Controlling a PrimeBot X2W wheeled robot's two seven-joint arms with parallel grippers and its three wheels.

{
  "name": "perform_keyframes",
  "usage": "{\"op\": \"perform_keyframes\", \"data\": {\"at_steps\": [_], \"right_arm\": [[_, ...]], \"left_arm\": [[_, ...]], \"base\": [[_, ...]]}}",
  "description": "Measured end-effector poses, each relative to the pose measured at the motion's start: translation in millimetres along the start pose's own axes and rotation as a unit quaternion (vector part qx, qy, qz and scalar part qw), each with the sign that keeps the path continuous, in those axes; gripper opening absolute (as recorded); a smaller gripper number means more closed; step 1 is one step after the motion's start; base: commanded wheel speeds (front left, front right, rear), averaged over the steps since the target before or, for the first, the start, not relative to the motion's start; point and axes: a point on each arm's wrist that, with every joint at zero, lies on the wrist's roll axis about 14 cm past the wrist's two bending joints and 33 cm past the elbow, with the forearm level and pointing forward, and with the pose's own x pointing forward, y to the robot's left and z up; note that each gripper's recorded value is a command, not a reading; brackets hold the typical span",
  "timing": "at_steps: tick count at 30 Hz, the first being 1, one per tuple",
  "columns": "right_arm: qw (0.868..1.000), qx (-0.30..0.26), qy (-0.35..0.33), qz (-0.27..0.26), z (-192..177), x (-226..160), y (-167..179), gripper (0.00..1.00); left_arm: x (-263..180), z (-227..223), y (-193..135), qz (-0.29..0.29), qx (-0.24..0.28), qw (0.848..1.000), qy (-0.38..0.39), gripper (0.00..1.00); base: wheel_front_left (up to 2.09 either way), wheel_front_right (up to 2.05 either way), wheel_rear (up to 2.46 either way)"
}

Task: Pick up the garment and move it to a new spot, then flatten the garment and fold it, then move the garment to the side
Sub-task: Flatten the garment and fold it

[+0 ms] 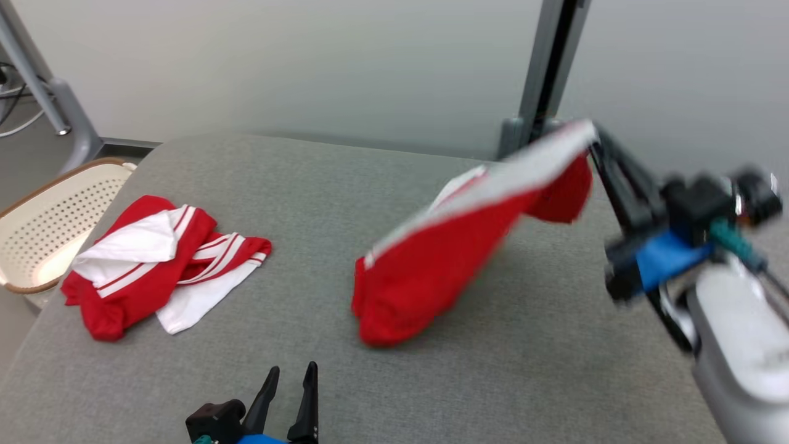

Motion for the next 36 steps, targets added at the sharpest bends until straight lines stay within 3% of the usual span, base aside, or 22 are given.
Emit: {"op": "perform_keyframes", "data": {"at_steps": [4,5,6,7,10,15,19,23,36], "right_arm": [[0.985,0.036,0.165,-0.029,-104.5,-91.7,1.5,0.0],[0.978,0.049,0.196,-0.043,-121.4,-112.7,1.0,0.14],[0.972,0.059,0.221,-0.057,-134.5,-130.9,-0.3,0.42],[0.966,0.067,0.239,-0.072,-144.1,-145.9,-1.9,1.0],[0.956,0.092,0.258,-0.104,-154.1,-168.9,0.7,1.0],[0.952,0.119,0.234,-0.159,-143.6,-176.6,-5.4,1.0],[0.948,0.144,0.218,-0.181,-136.4,-179.3,10.0,1.0],[0.938,0.161,0.218,-0.218,-136.4,-195.5,10.7,1.0],[0.931,0.173,0.23,-0.223,-139.0,-209.1,25.3,1.0]], "left_arm": [[6.1,-2.2,-4.2,-0.009,0.005,1.0,0.007,1.0],[7.6,-2.5,-5.9,-0.012,0.008,1.0,0.008,1.0],[8.7,-2.8,-7.3,-0.014,0.009,1.0,0.009,1.0],[9.9,-2.5,-8.1,-0.016,0.01,1.0,0.009,1.0],[13.6,-1.0,-10.8,-0.022,0.018,1.0,0.009,1.0],[15.8,2.1,-13.8,-0.029,0.031,0.999,0.005,1.0],[14.7,2.0,-13.8,-0.031,0.043,0.999,0.005,1.0],[13.7,3.8,-14.9,-0.033,0.044,0.998,0.002,1.0],[20.8,4.7,-35.0,-0.064,0.046,0.997,0.002,1.0]], "base": [[0.0,0.0,0.0],[0.0,0.0,0.0],[0.0,0.0,0.0],[0.0,0.0,0.0],[0.0,0.0,0.0],[0.0,0.0,0.0],[0.0,0.0,0.0],[0.0,0.0,0.0],[0.0,0.0,0.0]]}}
